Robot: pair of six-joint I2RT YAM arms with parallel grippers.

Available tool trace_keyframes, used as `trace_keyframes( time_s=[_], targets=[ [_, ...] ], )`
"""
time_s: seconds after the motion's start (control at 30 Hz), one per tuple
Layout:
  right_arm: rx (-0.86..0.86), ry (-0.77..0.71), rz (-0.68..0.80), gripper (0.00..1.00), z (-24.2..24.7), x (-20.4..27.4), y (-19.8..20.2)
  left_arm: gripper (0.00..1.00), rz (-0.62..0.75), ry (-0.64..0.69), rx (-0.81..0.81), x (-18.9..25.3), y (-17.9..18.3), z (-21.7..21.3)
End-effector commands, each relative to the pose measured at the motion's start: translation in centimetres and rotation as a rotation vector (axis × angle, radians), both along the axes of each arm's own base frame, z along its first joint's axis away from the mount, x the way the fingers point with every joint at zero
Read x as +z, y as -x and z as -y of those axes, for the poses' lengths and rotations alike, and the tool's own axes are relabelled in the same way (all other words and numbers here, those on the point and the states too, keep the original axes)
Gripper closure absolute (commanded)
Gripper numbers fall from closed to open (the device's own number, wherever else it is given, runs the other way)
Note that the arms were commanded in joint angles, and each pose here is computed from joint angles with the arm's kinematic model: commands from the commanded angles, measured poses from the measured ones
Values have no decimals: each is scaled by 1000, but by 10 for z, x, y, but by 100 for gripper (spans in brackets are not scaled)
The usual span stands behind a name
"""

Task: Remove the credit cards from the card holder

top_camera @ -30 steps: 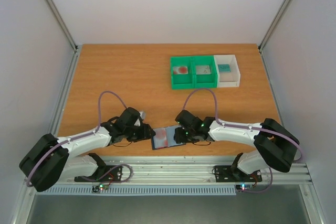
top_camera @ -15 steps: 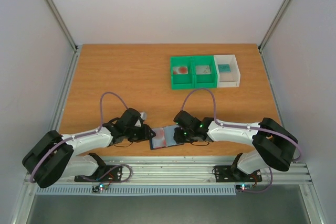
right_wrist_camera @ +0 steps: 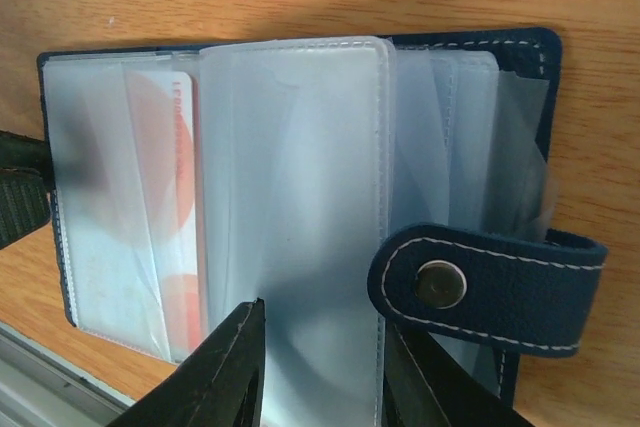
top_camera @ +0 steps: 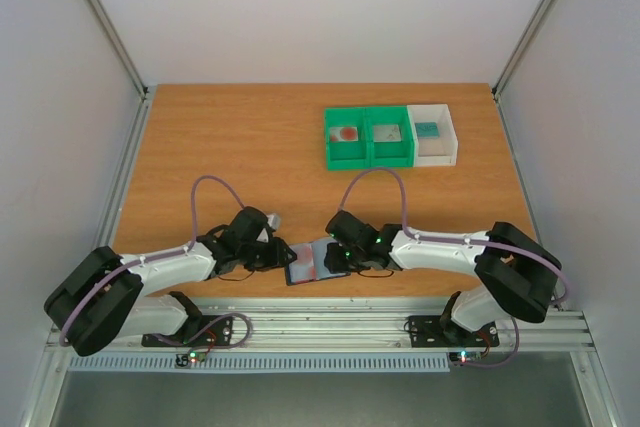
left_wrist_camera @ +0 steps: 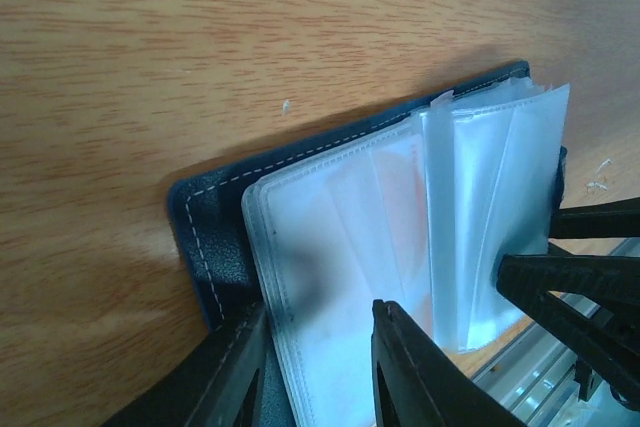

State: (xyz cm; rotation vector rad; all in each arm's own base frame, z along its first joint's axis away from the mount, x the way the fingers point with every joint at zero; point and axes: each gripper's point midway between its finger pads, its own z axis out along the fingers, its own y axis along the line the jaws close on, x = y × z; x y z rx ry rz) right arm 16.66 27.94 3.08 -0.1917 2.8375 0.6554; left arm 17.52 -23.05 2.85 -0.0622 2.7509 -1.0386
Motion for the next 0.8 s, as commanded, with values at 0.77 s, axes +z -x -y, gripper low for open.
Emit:
trace_keyframes(
  time_s=[0.77],
  targets=[
    [-29, 52, 38, 65, -1, -1, -4, 70, 44, -4, -8, 6, -4, 0]
  ],
)
